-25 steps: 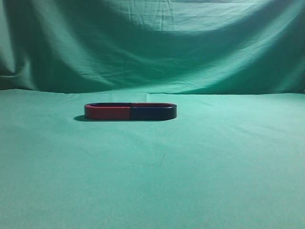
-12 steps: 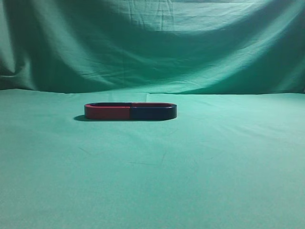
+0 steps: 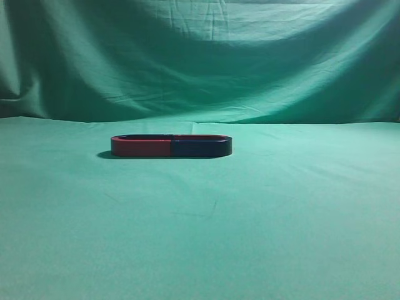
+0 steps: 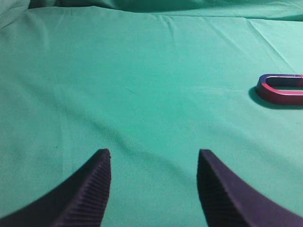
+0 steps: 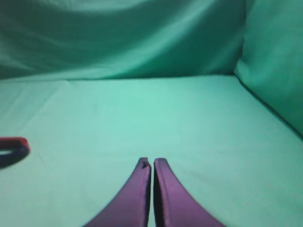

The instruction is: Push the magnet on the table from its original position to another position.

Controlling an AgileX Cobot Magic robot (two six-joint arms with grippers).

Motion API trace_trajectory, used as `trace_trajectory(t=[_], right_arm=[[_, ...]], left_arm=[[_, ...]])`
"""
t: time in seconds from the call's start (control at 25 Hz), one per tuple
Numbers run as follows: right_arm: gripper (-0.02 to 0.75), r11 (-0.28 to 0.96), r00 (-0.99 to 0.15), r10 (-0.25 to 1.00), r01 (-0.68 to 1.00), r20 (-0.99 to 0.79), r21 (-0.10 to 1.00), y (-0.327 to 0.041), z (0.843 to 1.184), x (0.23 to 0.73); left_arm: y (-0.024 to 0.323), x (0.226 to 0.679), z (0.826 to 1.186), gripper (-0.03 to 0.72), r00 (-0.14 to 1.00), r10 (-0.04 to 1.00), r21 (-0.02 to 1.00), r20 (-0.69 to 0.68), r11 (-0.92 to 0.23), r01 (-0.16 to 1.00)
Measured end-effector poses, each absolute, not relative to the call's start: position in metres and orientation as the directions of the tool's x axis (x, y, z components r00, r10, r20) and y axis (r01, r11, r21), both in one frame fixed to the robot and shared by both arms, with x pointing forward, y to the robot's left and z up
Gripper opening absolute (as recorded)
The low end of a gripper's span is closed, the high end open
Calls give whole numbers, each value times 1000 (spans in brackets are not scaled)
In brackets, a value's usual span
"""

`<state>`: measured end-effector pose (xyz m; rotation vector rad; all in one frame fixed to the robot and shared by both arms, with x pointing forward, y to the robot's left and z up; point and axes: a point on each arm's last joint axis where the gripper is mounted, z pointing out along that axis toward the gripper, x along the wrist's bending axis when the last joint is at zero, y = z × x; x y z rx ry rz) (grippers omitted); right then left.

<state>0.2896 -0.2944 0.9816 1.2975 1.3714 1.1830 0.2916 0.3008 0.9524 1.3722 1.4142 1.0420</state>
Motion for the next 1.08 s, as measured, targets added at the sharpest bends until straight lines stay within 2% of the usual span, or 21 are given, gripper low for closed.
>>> trace_trajectory(t=[0.16,0.36,0.52,1.08], right_arm=[[0,-4,-52,999,214,16,977,-295,955,293],[0,-3,-52,998,233,16,973,-295,952,293],[0,0,-57,998,311,19,950,-294,945,291],[0,-4,-57,998,314,23,949,-294,945,291]], left_arm=[[301,292,952,372,-1,999,965,-38,37,260],[301,292,952,372,-1,999,965,-38,37,260],[301,292,952,372,-1,999,965,-38,37,260],[301,292,952,372,-1,999,965,-38,37,260]])
